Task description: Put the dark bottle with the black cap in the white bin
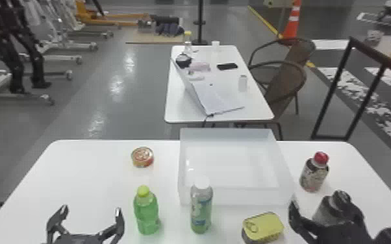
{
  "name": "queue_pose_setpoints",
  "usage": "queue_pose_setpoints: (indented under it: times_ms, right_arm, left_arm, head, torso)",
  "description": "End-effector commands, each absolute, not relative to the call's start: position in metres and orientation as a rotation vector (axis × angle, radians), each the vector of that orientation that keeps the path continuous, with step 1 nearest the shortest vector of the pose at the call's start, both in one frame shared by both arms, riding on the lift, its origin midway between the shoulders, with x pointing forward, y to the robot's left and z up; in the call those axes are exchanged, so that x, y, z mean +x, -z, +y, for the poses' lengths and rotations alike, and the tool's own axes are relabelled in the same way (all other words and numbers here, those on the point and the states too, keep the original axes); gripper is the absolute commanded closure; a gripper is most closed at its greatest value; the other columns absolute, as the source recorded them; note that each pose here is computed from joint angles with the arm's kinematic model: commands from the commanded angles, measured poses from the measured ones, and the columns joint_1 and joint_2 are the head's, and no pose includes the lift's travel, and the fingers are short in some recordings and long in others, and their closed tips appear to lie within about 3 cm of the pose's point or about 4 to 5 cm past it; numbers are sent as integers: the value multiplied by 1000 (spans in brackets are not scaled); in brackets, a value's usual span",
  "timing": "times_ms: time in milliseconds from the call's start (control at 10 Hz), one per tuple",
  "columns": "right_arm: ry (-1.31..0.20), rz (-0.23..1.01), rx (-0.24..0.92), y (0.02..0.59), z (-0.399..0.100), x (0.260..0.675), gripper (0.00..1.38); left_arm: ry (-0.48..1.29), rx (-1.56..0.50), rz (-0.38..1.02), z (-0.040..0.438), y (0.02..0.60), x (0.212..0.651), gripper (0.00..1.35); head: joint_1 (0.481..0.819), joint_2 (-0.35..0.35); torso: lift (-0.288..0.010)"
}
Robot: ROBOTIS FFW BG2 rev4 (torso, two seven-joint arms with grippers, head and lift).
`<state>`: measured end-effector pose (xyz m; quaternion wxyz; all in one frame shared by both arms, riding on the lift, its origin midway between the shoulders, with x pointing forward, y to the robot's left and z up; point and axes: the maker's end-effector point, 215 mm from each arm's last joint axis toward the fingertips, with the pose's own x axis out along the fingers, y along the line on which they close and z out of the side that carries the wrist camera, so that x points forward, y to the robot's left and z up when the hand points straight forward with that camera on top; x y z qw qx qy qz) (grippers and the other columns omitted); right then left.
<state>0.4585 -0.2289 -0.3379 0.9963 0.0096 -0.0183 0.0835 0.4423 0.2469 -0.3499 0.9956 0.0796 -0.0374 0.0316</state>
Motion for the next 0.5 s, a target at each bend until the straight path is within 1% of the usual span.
queue_pose_setpoints:
  times_ms: [0,400]
  right_arm:
    - [-156,-38,14,331,-239,469,136]
    - [-112,-90,-3,305,-279,490,136]
  left_arm:
    - [-63,149,-73,245,350,444,122]
    - [-61,135,-67,242,352,445,122]
  head:
    - [549,0]
    - [549,0]
  torso:
    - [-100]
    - [-100]
